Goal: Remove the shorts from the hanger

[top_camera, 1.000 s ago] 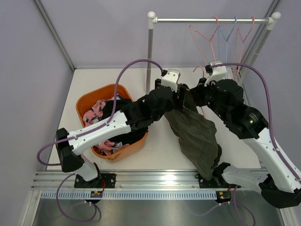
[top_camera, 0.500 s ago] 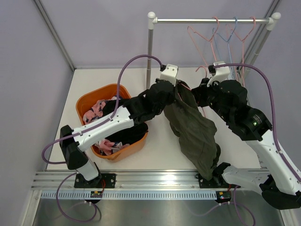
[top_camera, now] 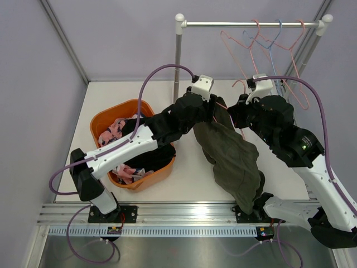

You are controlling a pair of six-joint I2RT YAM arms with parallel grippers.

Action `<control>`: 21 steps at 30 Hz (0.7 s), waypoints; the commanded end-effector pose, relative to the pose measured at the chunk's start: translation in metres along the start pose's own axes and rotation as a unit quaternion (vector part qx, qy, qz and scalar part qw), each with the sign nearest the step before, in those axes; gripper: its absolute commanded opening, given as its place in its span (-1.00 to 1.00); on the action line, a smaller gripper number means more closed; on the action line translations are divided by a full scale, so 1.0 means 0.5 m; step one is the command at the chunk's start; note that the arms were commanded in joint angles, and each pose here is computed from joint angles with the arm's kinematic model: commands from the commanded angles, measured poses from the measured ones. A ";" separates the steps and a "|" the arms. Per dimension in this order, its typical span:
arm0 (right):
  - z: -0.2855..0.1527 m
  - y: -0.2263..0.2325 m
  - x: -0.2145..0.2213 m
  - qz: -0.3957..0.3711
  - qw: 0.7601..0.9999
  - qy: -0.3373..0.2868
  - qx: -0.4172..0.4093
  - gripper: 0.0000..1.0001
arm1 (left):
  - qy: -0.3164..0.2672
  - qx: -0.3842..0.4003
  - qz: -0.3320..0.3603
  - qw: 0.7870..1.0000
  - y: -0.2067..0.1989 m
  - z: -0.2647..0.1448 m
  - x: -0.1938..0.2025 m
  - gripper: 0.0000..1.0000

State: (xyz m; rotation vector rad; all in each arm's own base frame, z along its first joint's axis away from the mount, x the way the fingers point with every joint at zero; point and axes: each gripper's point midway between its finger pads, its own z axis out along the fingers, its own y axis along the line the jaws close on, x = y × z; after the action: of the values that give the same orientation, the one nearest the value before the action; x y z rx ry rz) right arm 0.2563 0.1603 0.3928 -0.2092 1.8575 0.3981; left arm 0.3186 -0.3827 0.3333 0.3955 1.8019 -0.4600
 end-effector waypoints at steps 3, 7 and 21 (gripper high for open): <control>-0.031 0.017 -0.070 0.014 0.998 -0.056 -0.020 -1.00 | -0.026 0.063 -0.019 0.997 -0.043 -0.011 -0.044 0.13; -0.034 0.017 -0.072 0.015 0.998 -0.057 -0.020 -1.00 | -0.008 0.060 -0.012 0.998 -0.047 0.003 -0.026 -0.25; -0.077 0.037 -0.075 0.025 0.996 -0.060 -0.063 -1.00 | 0.001 -0.155 0.002 0.988 0.134 0.071 -0.033 -1.00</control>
State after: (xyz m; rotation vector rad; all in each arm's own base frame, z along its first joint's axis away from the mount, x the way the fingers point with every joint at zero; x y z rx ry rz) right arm 0.2507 0.1603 0.3996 -0.2155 1.8404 0.4252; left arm 0.3482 -0.3806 0.3277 0.3383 1.8532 -0.3277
